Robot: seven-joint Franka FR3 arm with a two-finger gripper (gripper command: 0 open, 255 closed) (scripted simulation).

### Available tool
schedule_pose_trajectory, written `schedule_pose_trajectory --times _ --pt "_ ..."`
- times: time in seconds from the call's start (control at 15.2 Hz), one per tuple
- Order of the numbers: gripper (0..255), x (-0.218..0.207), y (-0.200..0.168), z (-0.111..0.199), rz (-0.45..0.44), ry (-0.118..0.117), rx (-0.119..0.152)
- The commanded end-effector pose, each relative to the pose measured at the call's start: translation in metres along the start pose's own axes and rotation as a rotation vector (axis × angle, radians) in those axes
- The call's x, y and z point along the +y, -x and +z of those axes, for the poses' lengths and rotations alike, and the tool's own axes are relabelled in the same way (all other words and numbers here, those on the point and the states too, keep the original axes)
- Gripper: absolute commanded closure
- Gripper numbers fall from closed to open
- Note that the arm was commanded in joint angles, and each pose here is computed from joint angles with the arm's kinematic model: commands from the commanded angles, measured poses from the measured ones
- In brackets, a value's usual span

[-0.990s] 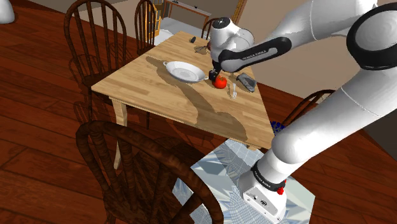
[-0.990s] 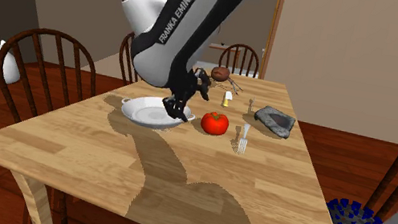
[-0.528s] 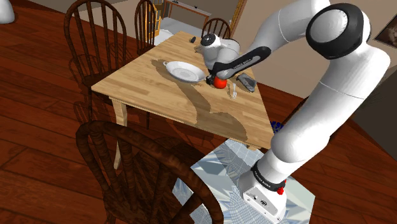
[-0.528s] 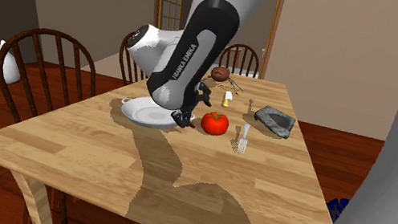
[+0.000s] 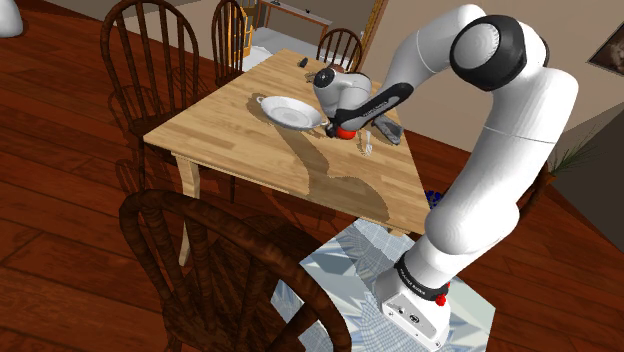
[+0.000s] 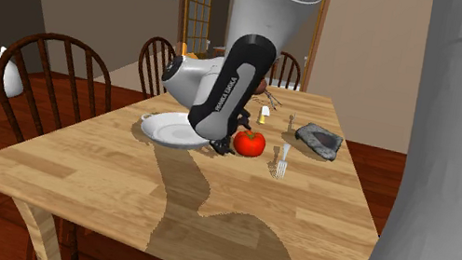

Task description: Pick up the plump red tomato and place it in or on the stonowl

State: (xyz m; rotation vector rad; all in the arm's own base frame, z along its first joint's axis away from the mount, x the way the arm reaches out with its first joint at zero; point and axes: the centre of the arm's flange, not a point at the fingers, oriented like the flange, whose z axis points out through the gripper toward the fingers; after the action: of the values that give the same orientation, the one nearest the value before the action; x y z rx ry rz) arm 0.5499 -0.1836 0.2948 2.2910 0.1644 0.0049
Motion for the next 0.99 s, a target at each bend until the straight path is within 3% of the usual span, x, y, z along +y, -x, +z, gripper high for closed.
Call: schedule_pose_trajectory --times 0.0,0.53,0.59,0.92 --pt "0 -0.0005 0.0008 0.0103 0.000 0.000 0.000" --pt "0 -0.0005 0.0008 0.0133 0.000 0.000 0.000" --pt "255 -0.0005 0.0008 0.0133 0.000 0.000 0.000" --pt "255 -0.0007 0.0008 0.0135 0.000 0.000 0.000"
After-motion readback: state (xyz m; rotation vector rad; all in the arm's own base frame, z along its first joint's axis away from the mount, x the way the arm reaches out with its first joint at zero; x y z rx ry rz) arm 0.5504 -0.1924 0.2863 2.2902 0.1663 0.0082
